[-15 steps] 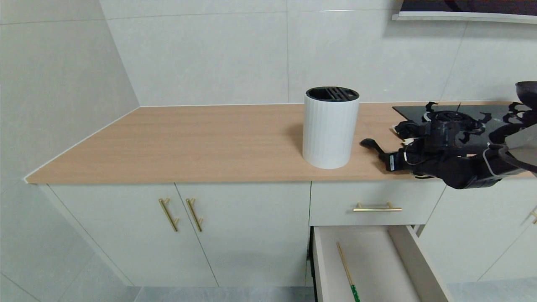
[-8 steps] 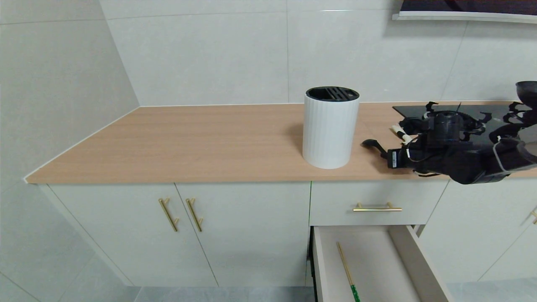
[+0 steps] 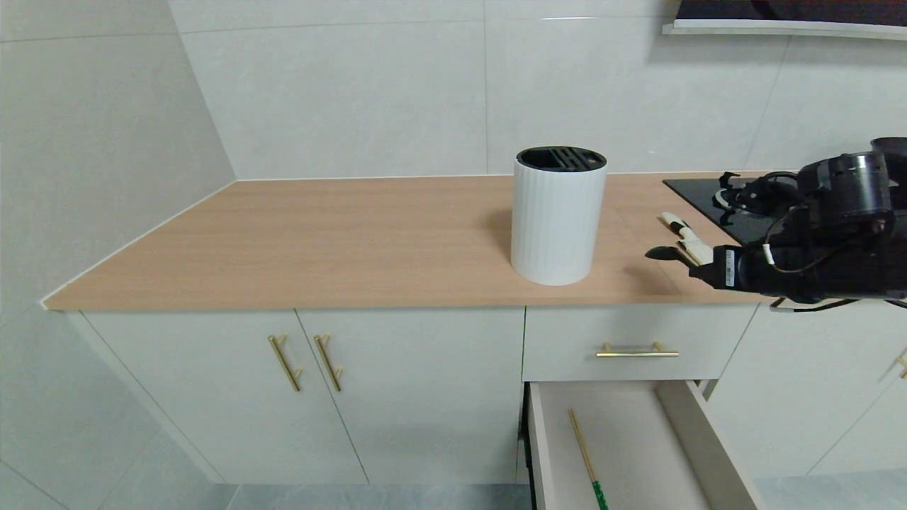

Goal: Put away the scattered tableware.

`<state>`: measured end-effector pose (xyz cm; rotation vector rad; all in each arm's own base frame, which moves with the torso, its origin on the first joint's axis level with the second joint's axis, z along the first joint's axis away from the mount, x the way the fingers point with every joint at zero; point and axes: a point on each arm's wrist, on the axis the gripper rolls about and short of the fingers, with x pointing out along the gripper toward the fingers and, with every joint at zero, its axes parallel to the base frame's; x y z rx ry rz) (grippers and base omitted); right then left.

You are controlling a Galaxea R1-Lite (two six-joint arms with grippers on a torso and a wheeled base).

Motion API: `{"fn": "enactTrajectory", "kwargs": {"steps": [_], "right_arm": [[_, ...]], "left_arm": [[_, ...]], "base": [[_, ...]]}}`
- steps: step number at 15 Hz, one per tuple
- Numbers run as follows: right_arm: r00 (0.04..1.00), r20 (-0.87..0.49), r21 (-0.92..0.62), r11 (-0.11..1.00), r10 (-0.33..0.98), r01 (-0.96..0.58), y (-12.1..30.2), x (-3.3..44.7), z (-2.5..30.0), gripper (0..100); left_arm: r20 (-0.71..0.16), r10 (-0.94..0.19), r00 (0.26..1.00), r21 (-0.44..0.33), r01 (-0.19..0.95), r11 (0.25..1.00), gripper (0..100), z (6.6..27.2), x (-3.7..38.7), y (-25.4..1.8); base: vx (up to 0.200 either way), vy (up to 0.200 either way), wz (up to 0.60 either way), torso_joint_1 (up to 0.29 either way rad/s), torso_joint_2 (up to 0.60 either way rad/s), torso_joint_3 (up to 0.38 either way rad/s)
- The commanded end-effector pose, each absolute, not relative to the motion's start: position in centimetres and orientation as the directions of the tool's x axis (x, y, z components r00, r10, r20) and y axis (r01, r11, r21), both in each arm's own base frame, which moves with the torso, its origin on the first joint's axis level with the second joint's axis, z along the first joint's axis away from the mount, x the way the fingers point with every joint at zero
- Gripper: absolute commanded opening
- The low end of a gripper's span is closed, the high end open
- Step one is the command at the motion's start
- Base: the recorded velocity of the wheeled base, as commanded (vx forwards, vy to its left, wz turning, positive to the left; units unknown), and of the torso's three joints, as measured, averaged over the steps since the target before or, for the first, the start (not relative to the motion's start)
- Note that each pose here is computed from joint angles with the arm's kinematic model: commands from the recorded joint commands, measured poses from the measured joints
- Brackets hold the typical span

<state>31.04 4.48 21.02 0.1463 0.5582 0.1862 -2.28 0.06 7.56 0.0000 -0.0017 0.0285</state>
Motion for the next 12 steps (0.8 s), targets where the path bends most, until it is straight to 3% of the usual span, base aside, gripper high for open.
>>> {"fn": "enactTrajectory", "kwargs": {"steps": [1, 4, 12], "right_arm": [[0.844, -0.477, 0.155, 0.969, 0.245, -0.194, 4.8, 25.7, 22.6, 0], [0.840, -0.494, 0.091, 0.974, 0.224, -0.206, 5.5, 23.6, 21.9, 0], [0.787, -0.578, 0.090, 0.975, 0.216, -0.201, 5.8, 24.5, 18.2, 0]], "left_arm": [[0.002, 0.029, 1.000, 0.000, -0.029, 1.000, 100, 7.6, -2.3, 0.1], [0.002, 0.029, 1.000, 0.000, -0.029, 1.000, 100, 7.6, -2.3, 0.1], [0.002, 0.029, 1.000, 0.000, -0.029, 1.000, 100, 7.6, -2.3, 0.1]], "base": [[0.000, 0.000, 0.00, 0.000, 0.00, 0.000], [0.000, 0.000, 0.00, 0.000, 0.00, 0.000], [0.000, 0.000, 0.00, 0.000, 0.00, 0.000]]}}
